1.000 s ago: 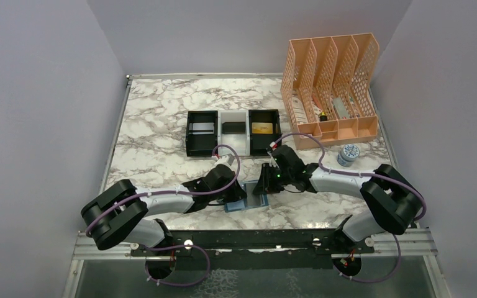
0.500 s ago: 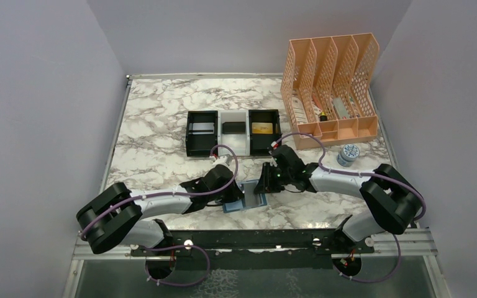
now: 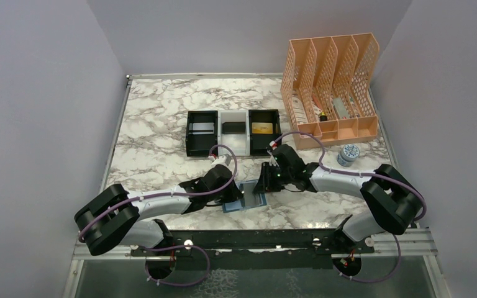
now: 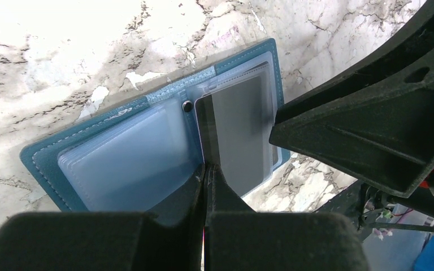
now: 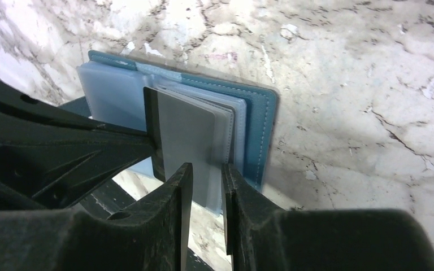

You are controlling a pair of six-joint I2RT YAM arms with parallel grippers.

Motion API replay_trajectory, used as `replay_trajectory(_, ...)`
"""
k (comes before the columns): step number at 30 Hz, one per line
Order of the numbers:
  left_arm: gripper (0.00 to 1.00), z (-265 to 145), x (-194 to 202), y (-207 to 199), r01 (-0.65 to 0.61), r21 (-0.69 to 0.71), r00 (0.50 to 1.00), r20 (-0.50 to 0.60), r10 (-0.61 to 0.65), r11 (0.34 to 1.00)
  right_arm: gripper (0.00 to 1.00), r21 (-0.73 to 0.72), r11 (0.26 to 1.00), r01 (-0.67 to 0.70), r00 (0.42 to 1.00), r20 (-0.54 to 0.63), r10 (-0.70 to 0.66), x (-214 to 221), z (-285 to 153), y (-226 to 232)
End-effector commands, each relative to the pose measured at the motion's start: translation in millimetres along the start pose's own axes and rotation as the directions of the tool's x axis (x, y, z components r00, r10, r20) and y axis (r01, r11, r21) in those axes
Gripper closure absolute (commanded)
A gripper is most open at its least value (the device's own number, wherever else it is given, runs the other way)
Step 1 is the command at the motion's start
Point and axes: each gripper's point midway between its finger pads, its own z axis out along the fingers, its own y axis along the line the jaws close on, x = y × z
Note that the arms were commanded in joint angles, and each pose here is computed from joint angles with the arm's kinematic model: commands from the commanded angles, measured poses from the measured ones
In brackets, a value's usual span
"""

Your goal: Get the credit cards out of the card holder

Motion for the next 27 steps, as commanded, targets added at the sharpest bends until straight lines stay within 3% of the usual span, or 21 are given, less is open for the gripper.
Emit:
replay_trajectory(1,1.00,-1,-4,1,-0.015,-0.011,1.000,0.021,0.016,1.000,0.73,-0.142,0.984,0.107,0.994,0.026,-0.105,-12,-8,33)
replay_trajectory(7,1.00,-1,-4,1,-0.016,-0.011,1.000,0.024,0.017,1.000,0.72,-0.217,0.972,0.088,0.995,-0.032,-0.097,0,-2,41)
replay_trajectory(14,0.99,-1,-3,3,-0.016,-0.013,1.000,0.018,0.016,1.000,0.73,0.045,0.999,-0.022,0.998,-0.056,0.025,9,12,-11)
replay_trajectory(22,0.71,4,2,6,0.017,-0.001,1.000,0.020,-0.017,1.000,0.73,0.079,0.996,-0.043,0.996,-0.073,0.049,17,17,-22)
replay_trajectory(27,0.65,8,8,9,0.064,0.019,0.998,0.017,-0.064,0.998,0.73,0.091,0.995,-0.046,0.995,-0.079,0.054,19,18,-26)
